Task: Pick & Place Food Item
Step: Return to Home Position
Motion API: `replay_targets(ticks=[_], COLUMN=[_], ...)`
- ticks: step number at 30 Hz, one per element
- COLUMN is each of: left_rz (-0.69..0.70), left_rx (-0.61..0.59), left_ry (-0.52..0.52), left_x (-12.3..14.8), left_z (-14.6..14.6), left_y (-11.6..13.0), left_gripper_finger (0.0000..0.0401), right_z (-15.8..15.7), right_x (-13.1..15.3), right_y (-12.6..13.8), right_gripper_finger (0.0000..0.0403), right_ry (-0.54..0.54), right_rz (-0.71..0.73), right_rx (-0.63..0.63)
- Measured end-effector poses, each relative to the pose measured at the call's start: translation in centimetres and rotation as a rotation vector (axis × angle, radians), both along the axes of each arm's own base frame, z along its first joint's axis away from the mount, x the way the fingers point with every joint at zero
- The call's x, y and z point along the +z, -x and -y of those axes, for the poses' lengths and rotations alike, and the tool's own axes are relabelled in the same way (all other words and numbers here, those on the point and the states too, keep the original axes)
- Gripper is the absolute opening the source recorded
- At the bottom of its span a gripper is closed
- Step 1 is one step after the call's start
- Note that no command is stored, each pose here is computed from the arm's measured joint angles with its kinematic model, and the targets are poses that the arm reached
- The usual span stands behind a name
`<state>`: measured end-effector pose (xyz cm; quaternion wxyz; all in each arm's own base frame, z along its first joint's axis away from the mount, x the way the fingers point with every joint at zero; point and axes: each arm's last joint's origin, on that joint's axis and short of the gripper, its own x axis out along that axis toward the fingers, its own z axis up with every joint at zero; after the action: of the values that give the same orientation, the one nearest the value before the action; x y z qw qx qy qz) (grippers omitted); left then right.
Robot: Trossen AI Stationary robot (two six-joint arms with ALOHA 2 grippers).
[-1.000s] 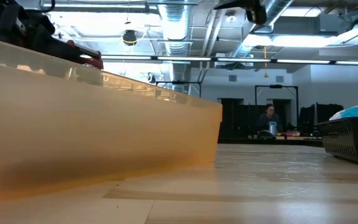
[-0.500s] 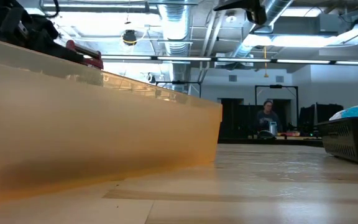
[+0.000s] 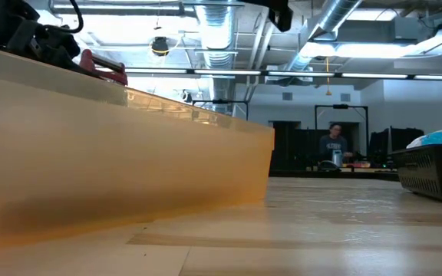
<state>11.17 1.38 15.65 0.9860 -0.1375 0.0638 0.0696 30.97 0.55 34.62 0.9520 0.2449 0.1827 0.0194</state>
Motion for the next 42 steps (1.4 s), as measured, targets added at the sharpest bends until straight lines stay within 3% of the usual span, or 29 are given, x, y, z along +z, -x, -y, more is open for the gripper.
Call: replay_targets(ticks=[7, 12, 18, 23, 29, 42], left_rz=[-0.038, -0.046, -0.048, -0.053, -0.047, -0.047], left_rx=[0.002, 0.002, 0.002, 0.002, 0.002, 0.002], left_ry=[0.004, 0.005, 0.005, 0.005, 0.005, 0.005], left_x=[-0.3, -0.4, -0.4, -0.4, -0.4, -0.4], left_z=[0.0, 0.0, -0.1, -0.1, -0.1, -0.1], left_y=[-0.2, -0.3, -0.4, -0.4, -0.4, -0.4], left_gripper_finger=[0.0121, 0.0121, 0.0121, 0.0121, 0.0121, 0.0121], right_z=[-0.2, -0.2, -0.1, 0.1, 0.4, 0.4], right_x=[1.4, 1.8, -3.9, -8.6, -12.7, -16.5], right_y=[2.9, 8.6, 14.4, 17.4, 19.6, 21.4], right_gripper_finger=[0.0178, 0.0178, 0.0178, 0.0178, 0.0178, 0.0178], right_ry=[0.160, 0.249, 0.260, 0.250, 0.255, 0.299], right_rz=[-0.003, 0.138, 0.273, 0.398, 0.464, 0.518], right_rx=[0.135, 0.081, 0.004, -0.062, -0.141, -0.132])
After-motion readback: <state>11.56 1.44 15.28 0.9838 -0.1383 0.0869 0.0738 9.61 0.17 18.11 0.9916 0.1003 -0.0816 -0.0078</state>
